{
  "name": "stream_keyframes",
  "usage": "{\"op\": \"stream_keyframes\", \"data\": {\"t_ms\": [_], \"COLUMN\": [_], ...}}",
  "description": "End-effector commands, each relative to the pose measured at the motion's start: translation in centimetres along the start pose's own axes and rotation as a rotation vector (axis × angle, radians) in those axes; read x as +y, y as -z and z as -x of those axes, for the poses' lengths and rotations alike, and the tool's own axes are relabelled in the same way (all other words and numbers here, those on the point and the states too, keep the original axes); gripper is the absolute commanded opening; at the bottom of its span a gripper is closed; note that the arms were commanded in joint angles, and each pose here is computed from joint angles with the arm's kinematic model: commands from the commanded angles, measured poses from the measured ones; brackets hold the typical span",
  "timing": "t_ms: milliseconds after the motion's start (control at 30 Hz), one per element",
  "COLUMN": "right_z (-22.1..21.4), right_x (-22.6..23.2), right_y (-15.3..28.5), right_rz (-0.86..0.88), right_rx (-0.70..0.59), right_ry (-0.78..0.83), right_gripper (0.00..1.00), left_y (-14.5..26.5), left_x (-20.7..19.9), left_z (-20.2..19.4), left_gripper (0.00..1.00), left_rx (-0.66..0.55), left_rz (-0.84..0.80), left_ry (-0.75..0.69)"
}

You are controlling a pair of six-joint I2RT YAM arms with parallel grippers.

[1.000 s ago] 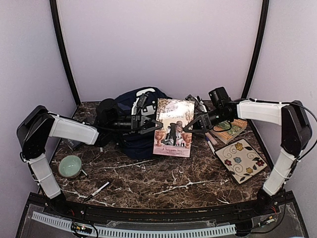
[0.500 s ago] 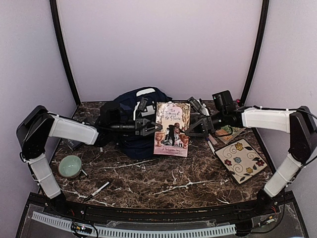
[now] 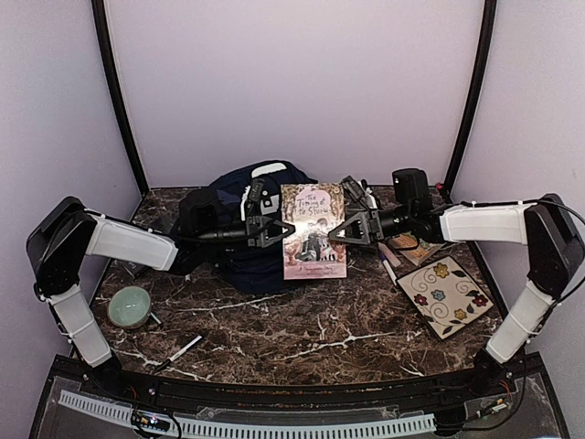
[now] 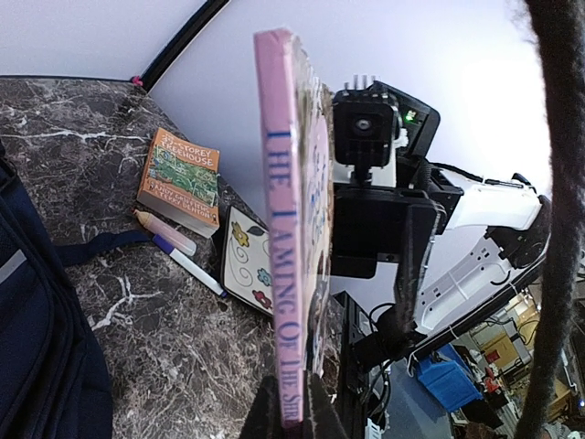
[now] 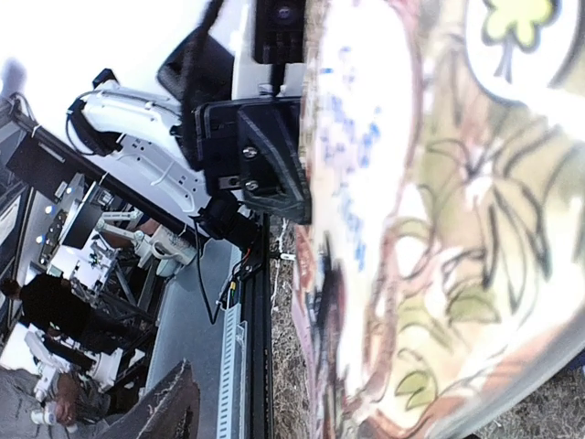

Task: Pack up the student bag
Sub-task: Pass from the left arm to the right

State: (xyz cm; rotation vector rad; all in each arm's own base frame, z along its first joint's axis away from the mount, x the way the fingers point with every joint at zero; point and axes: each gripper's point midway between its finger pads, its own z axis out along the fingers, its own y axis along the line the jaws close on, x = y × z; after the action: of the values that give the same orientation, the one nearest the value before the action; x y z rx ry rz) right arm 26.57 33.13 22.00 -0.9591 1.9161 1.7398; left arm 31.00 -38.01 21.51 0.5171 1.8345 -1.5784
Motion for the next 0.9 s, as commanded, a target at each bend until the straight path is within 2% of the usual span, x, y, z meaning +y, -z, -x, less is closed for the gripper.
{"op": "stream_keyframes", "data": {"t_ms": [0, 100, 233, 400, 500, 600, 633, 700, 733, 800, 867], "right_z": [0.8, 1.1, 1.7, 1.7, 1.5, 2.3, 2.5, 2.6, 2.7, 3.2, 4.1], "right_x": [-0.9, -0.7, -0.4, -0.3, -0.8, -0.3, -0.6, -0.9, -1.6, -2.0, -2.2], "right_y": [-0.9, -0.7, 0.0, 0.6, 0.6, 1.1, 1.2, 1.3, 1.5, 2.0, 2.7], "right_rz": [-0.018, -0.018, -0.042, -0.074, -0.098, -0.142, -0.165, -0.2, -0.252, -0.336, -0.426], "right_rx": [0.006, -0.007, -0.048, -0.083, -0.081, -0.1, -0.1, -0.081, -0.067, -0.034, -0.012], "right_ry": [-0.007, -0.003, -0.006, 0.008, -0.001, 0.045, 0.048, 0.05, 0.103, 0.169, 0.24], "right_gripper": [0.59, 0.5, 0.44, 0.18, 0.13, 0.02, 0.0, 0.0, 0.0, 0.0, 0.0], "left_y": [0.7, 0.8, 0.8, 0.3, 0.2, 0.1, 0.1, 0.1, 0.3, 0.6, 1.1], "left_x": [-1.8, -1.6, -1.5, -0.5, -0.1, 0.0, 0.2, 0.6, 0.8, 2.3, 3.9], "left_z": [2.0, 1.7, 0.9, 0.0, 0.0, -0.1, -0.3, -0.7, -1.0, -1.7, -2.5], "left_gripper": [0.0, 0.0, 0.0, 0.0, 0.0, 0.0, 0.02, 0.24, 0.33, 0.42, 0.48], "left_rx": [-0.07, -0.065, -0.044, -0.029, -0.035, -0.036, -0.034, -0.022, -0.016, 0.004, 0.042], "left_rz": [-0.041, -0.034, -0.053, -0.062, -0.06, -0.059, -0.057, -0.04, -0.03, 0.048, 0.143], "left_ry": [-0.037, -0.04, -0.063, -0.046, -0.046, -0.055, -0.059, -0.076, -0.095, -0.125, -0.171]}}
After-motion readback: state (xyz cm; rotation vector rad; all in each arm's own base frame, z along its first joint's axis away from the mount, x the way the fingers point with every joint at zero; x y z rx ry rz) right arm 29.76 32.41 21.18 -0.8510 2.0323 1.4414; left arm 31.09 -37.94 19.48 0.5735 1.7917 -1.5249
